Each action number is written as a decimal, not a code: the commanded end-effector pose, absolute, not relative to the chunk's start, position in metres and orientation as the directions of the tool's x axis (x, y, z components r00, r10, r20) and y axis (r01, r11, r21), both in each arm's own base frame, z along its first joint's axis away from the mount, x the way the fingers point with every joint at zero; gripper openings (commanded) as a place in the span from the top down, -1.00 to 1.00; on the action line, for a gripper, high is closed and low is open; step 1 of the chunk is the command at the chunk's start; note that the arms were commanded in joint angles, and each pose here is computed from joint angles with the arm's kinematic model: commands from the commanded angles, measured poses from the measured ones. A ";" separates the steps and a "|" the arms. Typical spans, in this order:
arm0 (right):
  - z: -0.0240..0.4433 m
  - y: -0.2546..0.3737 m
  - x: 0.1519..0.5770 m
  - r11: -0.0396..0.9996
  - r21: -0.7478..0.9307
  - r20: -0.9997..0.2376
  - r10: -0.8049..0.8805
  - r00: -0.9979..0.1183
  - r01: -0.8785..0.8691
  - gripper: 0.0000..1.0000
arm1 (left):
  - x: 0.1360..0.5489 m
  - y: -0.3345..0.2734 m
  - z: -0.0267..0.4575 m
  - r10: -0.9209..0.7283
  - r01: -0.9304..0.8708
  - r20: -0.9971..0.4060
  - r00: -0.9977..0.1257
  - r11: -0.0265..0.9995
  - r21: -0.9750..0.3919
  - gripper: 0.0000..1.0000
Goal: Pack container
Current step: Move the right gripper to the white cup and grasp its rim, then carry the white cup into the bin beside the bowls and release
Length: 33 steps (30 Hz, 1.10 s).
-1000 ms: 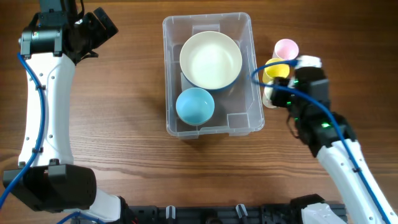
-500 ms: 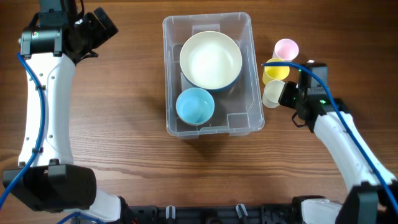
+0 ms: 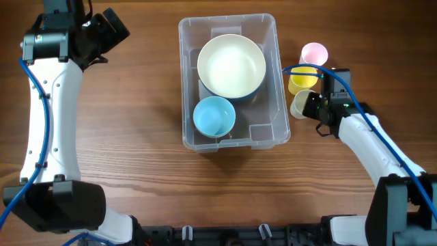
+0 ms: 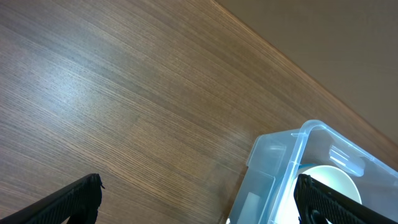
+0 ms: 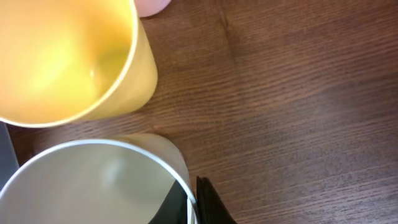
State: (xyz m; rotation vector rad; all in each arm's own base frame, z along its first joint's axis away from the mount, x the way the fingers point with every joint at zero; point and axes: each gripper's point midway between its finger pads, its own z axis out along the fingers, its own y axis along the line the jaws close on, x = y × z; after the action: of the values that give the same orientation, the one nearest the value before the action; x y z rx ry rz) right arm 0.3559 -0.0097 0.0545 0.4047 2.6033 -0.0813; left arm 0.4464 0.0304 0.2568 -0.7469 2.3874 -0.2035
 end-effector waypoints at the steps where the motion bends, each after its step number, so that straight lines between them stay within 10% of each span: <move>1: 0.053 -0.011 0.355 0.954 0.009 -0.477 0.269 -0.837 0.301 0.92 | 0.444 0.030 0.271 -0.569 -0.457 -0.533 -0.626 0.822 -0.341 -1.00; 18: 0.262 0.039 0.315 0.974 0.224 -0.783 0.158 -0.602 -0.036 0.91 | 0.444 0.030 0.271 -0.569 -0.457 -0.533 -0.626 0.822 -0.341 -0.99; 33: 0.194 0.114 0.313 0.953 0.130 -0.642 -0.130 -0.755 -0.275 0.91 | 0.444 0.030 0.271 -0.569 -0.457 -0.533 -0.626 0.822 -0.341 -1.00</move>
State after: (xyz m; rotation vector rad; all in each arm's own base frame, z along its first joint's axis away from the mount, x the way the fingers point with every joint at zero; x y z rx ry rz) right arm 0.3095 0.0997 0.2208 -0.2052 2.3483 0.3161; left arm 0.4464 0.0304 0.2568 -0.7469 2.3874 -0.2035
